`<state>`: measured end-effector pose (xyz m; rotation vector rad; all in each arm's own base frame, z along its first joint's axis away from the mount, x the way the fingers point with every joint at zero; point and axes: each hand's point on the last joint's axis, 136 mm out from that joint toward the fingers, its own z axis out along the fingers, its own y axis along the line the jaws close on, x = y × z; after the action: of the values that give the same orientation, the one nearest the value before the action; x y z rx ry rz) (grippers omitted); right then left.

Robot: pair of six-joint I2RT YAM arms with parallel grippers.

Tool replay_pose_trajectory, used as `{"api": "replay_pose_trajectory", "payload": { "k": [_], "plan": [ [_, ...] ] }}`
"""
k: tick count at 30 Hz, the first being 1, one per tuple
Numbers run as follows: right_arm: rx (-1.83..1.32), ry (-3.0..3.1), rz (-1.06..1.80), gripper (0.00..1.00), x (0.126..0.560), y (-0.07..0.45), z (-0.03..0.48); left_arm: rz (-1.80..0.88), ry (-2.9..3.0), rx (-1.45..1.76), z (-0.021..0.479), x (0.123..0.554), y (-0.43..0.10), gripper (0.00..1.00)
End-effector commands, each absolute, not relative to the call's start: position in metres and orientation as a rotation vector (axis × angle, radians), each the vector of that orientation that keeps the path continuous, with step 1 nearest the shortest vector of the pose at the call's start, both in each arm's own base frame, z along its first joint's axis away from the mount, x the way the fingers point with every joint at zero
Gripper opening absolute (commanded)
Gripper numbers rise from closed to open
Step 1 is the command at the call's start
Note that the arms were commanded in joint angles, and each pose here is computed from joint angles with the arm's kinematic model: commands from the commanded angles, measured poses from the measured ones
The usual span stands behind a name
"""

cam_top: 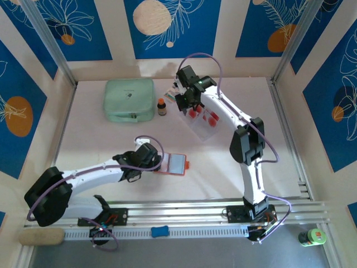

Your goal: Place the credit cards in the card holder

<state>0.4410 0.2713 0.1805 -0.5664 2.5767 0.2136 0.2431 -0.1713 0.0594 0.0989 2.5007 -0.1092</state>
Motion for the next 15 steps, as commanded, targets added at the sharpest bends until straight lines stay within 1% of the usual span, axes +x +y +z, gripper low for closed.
{"api": "replay_pose_trajectory", "payload": {
  "k": [1,7,15],
  "plan": [
    [-0.492,2.577,0.478,0.00,0.410,0.288,0.200,-0.076,2.489,0.114,0.070,0.248,-0.169,1.00],
    [-0.297,2.588,0.740,0.00,0.369,0.272,0.191,-0.188,2.490,0.141,0.070,0.251,-0.189,1.00],
    [0.049,2.581,0.937,0.00,0.328,0.220,0.159,-0.304,2.505,0.162,0.065,0.255,-0.215,1.00]
  ]
}}
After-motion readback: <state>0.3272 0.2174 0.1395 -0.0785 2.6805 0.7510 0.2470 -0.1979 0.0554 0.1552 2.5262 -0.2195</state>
